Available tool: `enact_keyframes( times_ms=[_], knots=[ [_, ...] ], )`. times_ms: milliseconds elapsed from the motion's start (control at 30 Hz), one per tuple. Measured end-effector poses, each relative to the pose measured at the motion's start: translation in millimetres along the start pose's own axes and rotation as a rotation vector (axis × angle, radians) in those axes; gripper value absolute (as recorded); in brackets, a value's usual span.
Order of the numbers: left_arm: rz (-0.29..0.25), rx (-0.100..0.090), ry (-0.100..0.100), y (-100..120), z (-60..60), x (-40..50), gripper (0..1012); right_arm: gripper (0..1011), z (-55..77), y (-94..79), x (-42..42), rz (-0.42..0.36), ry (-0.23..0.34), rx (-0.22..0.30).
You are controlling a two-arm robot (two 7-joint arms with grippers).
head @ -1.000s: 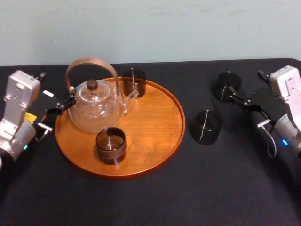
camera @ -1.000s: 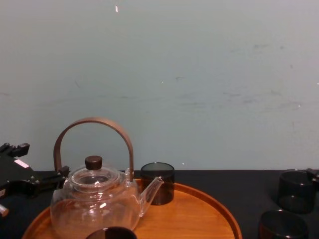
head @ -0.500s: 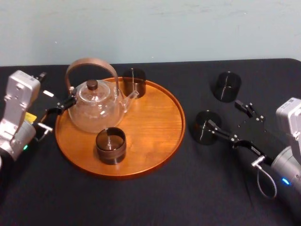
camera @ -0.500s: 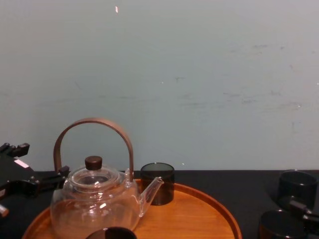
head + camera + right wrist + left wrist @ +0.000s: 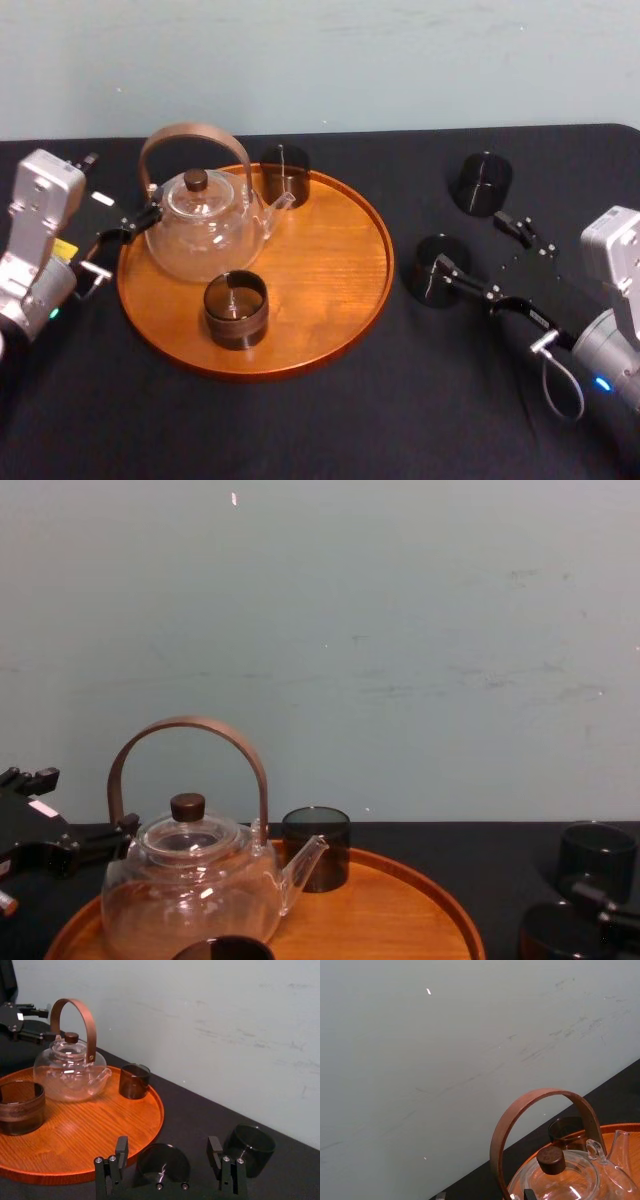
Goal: Pick up the glass from the table and place it on the tray.
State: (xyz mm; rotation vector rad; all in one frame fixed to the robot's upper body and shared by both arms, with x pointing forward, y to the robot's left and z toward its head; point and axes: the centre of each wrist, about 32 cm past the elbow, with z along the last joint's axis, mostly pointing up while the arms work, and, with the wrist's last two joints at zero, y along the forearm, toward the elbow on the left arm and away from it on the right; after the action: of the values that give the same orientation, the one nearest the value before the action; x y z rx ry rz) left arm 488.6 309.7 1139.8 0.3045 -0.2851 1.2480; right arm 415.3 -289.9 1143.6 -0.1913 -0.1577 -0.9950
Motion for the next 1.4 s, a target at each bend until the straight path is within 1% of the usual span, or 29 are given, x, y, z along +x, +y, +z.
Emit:
enact_keyframes(
  times_ms=[233, 400, 767, 1233, 1400],
  knots=[
    [0.000, 0.000, 0.000, 0.0, 0.0, 0.0, 1009, 1002, -7.2, 2.0, -1.1, 0.005, 0.017, -0.025],
    [0.000, 0.000, 0.000, 0.0, 0.0, 0.0, 1009, 1002, -11.2, 2.7, -0.7, 0.007, 0.029, -0.033],
    [0.000, 0.000, 0.000, 0.0, 0.0, 0.0, 1009, 1002, -24.4, 3.1, 0.2, 0.013, 0.072, -0.049],
    [0.000, 0.000, 0.000, 0.0, 0.0, 0.0, 1009, 1002, -41.6, 10.4, 4.1, 0.024, 0.123, -0.069],
    [0.000, 0.000, 0.000, 0.0, 0.0, 0.0, 1010, 1002, -46.5, 16.8, 6.6, 0.024, 0.133, -0.079]
  ],
)
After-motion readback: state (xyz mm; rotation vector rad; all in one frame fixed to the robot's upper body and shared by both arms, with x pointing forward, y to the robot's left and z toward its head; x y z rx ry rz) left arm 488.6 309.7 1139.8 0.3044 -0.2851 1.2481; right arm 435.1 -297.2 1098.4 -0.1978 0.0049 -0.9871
